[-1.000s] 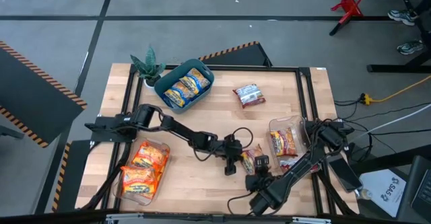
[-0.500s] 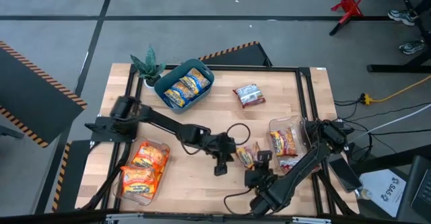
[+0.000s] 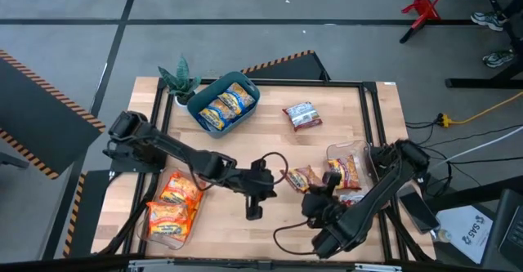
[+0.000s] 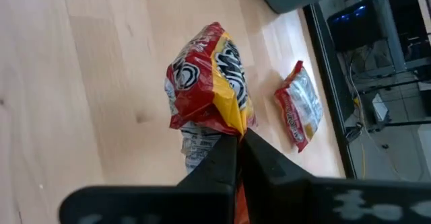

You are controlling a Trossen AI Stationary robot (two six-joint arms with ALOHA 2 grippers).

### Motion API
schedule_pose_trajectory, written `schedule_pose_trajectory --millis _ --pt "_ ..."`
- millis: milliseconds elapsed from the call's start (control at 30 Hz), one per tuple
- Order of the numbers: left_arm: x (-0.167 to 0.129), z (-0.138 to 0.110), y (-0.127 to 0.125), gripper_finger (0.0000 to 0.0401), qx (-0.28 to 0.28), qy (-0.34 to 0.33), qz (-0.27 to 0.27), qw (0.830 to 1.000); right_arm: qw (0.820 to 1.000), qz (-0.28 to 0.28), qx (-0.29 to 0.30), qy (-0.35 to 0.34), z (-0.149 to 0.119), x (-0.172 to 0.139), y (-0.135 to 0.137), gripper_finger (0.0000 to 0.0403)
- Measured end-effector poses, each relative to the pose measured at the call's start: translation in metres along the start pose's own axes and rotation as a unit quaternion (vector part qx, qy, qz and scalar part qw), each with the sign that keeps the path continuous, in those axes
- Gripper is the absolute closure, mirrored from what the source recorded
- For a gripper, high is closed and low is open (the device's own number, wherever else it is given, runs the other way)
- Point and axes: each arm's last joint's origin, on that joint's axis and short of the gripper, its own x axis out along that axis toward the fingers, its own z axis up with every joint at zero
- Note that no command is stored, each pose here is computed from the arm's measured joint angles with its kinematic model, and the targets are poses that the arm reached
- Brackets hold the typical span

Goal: Sort Maruchan noodles
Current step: Put the red noodle pack into the right transparent bin

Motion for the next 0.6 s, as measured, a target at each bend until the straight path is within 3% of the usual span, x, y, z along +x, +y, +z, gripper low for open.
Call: schedule_pose_trajectory --millis 267,600 --pt "-0.006 -0.007 -0.019 0.0401 0.017 0.012 -0.019 1.000 0.998 0.036 0.046 0.016 -0.009 -0.013 -0.031 0.0403" --pt "-0.007 -0.011 -0.024 0.0401 0.023 0.019 -0.022 0.999 0.986 0.057 0.151 0.040 -0.078 -0.009 -0.098 0.0403"
